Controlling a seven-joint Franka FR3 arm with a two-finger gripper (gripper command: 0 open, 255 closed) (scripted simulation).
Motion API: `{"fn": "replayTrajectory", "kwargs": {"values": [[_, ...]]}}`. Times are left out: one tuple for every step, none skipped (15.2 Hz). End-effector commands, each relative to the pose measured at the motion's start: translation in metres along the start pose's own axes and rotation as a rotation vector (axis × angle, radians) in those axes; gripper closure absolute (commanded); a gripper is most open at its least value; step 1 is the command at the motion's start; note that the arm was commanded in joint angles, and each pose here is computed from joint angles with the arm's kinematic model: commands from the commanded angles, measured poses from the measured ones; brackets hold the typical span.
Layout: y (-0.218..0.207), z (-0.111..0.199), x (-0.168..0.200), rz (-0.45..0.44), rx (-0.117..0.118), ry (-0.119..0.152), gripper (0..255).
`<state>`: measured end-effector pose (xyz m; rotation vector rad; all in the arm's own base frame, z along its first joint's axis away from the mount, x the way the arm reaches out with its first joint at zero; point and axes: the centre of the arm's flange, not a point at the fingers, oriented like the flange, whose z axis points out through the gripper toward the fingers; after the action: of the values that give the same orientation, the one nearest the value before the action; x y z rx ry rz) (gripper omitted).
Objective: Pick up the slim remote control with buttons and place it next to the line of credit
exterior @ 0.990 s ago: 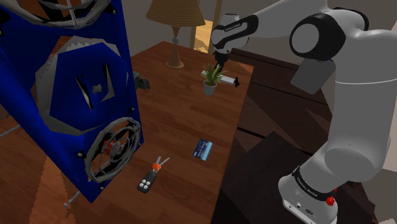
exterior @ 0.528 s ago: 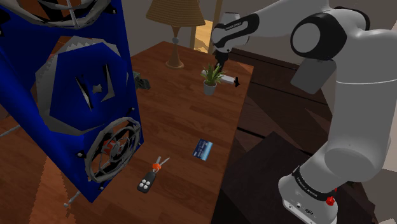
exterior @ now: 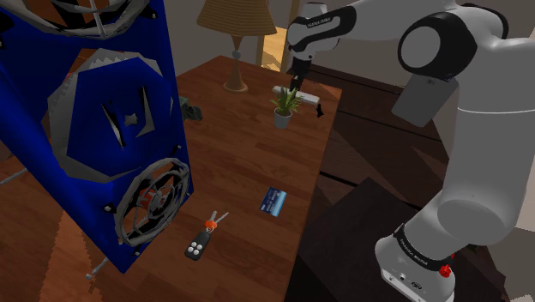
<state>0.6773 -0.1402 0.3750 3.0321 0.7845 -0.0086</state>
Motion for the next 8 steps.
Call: {"fn": "replayTrajectory", "kwargs": {"values": [[0.000,-0.011,0.000,0.000,0.000,0.000,255],[0.000,-0.016,0.000,0.000,0.000,0.000,255],[0.000,-0.021,0.000,0.000,0.000,0.000,255],[0.000,-0.026,0.000,0.000,0.000,0.000,255],[0.001,-0.032,0.000,0.000,0.000,0.000,255],[0.001,-0.037,0.000,0.000,0.000,0.000,255],[0.001,-0.037,0.000,0.000,0.000,0.000,255],[-0.012,-0.037,-0.005,0.000,0.000,0.000,255]]}}
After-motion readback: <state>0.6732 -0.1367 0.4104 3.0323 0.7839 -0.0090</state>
